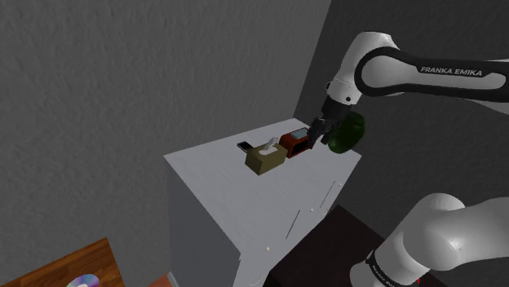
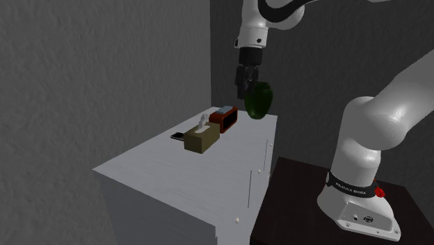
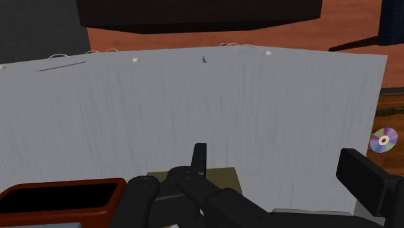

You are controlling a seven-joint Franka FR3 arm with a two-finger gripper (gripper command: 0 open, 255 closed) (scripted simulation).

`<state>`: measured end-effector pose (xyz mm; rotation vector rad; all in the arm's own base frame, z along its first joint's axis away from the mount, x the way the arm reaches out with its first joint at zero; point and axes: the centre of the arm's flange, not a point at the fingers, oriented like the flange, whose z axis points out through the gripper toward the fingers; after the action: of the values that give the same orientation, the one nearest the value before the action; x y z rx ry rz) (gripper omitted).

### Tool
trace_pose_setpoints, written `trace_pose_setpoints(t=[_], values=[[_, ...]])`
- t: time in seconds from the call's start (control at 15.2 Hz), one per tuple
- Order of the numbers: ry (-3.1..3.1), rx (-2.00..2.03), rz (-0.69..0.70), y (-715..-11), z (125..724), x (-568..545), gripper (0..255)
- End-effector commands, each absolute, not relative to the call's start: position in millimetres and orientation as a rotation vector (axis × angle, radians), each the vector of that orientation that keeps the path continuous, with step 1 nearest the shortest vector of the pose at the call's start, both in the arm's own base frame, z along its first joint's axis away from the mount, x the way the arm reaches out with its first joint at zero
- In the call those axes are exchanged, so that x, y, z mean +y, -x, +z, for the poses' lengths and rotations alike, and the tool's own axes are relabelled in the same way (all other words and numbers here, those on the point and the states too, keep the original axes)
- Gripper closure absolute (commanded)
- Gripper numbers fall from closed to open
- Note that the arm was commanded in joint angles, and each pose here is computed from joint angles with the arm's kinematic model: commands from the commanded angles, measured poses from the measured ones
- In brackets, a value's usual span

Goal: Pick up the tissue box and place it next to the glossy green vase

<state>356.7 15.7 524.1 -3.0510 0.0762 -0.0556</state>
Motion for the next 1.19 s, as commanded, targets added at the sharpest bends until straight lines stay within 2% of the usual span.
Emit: trace_pose_setpoints(t=[0.0, 1.12], values=[[3.020, 0.163, -0.099, -372.2, 505.5, 8.2, 0], [2.705, 0.744, -0.370, -510.0, 391.4, -44.8, 0]])
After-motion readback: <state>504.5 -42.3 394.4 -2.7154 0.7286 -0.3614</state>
